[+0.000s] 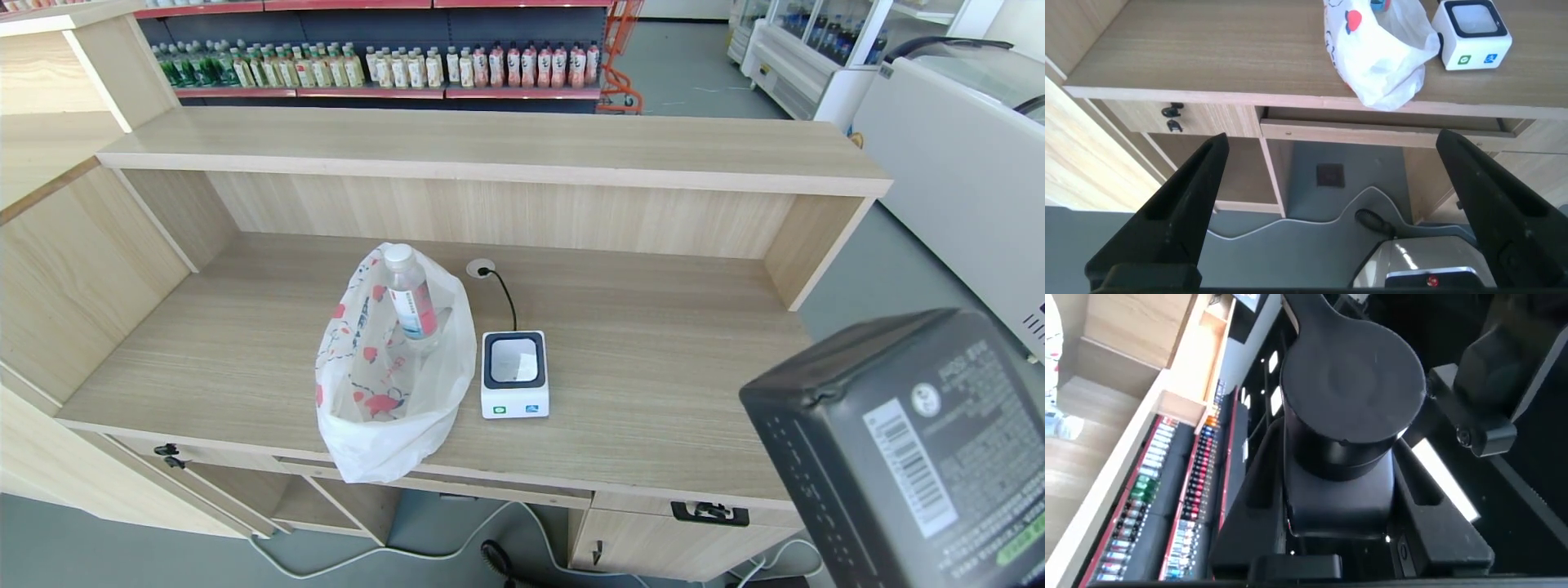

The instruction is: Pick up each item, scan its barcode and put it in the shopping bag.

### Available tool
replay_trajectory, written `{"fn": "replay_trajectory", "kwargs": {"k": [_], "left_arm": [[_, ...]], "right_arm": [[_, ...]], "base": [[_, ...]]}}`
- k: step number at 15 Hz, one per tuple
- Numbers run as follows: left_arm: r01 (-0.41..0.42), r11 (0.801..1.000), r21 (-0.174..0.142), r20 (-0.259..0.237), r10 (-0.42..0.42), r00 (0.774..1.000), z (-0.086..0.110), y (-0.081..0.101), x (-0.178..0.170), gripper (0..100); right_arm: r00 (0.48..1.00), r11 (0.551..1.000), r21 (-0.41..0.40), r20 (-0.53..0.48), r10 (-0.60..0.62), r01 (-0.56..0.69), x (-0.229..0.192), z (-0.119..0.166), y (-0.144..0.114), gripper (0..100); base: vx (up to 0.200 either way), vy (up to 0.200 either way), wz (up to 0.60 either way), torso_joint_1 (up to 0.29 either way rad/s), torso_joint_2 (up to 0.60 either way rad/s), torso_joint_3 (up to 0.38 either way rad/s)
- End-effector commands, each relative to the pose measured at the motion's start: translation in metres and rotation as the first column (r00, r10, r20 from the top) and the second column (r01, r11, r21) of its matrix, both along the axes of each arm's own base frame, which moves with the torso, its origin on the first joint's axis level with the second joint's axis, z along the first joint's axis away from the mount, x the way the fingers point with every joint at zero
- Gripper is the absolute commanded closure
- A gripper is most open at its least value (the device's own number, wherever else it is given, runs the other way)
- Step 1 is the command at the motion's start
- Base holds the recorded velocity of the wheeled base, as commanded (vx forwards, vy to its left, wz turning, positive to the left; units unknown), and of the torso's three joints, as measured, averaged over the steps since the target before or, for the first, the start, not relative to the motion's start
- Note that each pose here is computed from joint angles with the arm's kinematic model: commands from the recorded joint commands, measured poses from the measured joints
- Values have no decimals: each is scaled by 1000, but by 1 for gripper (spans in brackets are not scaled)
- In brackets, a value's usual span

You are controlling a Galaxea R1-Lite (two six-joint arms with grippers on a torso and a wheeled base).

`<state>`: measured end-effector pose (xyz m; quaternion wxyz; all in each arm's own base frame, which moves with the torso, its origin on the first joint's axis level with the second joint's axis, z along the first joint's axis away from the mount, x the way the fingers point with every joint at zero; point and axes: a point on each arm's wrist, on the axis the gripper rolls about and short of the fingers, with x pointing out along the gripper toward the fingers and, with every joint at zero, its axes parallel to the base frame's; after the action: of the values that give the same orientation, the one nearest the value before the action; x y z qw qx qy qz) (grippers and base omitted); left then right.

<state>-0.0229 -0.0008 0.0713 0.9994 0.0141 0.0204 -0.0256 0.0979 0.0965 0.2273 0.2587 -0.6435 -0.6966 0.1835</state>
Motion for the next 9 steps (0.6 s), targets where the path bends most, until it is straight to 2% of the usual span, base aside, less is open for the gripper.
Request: {"fn": "replay_trajectory", "kwargs": {"k": [1,9], "left_arm": [[0,1000,0,0,0,1000,0,0,0,0],[0,1000,0,0,0,1000,0,0,0,0]], "right_arm": [[1000,1000,6,11,6,-6,-3,2,-2,100],[1000,1000,-15,-12,17,-17,-6,-1,-4,100]], "base": [[0,0,0,0,0,0],[0,0,0,0,0,0]]}}
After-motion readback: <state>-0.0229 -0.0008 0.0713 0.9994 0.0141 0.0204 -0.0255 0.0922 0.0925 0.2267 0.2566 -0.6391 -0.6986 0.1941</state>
